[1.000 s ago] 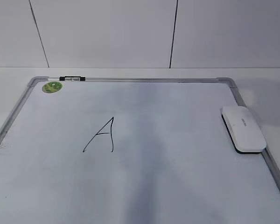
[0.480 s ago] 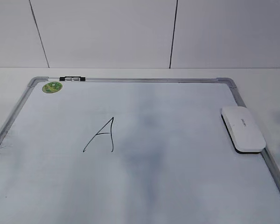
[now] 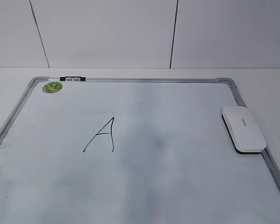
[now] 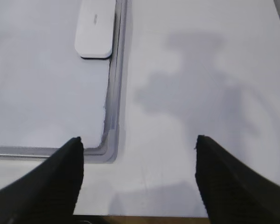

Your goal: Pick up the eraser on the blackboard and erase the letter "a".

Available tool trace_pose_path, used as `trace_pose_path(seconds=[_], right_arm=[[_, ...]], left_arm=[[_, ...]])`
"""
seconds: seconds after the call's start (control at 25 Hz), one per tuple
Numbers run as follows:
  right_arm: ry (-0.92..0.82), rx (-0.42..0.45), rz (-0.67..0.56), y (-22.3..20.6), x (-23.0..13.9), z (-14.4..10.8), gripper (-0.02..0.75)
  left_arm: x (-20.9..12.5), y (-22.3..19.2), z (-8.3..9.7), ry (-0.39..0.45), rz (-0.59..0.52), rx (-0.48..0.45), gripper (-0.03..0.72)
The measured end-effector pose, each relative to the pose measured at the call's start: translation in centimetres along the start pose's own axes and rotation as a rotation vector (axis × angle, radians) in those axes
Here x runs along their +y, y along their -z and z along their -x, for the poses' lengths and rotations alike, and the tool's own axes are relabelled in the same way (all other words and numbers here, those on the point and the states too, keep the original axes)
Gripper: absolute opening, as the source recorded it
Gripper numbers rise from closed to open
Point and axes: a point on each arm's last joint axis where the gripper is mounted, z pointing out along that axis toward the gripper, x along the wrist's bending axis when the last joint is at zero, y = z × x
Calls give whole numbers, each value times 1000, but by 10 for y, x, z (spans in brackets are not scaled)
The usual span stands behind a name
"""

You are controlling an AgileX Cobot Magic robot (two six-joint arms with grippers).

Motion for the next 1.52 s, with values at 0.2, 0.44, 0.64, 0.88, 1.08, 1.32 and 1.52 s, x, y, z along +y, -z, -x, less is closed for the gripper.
trace_pose_path(seconds=[0.2,0.44,0.64,0.88,1.08,1.32,1.52], right_arm=[[9,-3,-57,-20,-26,-1,593],[12,-9,-74,-25,-31,-1,593],[15,-11,-63,-27,-31,-1,593],[31,-5,-13,-32,-28,-2,592],[59,-4,-2,-37,-29,-3,593],[66,-3,5,-37,-28,-3,592],[66,-3,6,-37,-28,-3,592]], left_arm=[[-9,-10,-4,10,-39,6,308],[-8,-10,-7,-15,-26,42,307],[-9,-9,-9,-51,-33,54,307],[-8,-9,-9,-54,-21,56,307],[-4,-10,-10,-54,19,62,307],[-4,-11,-15,-73,22,113,307],[-13,-26,-21,-65,-19,125,307]])
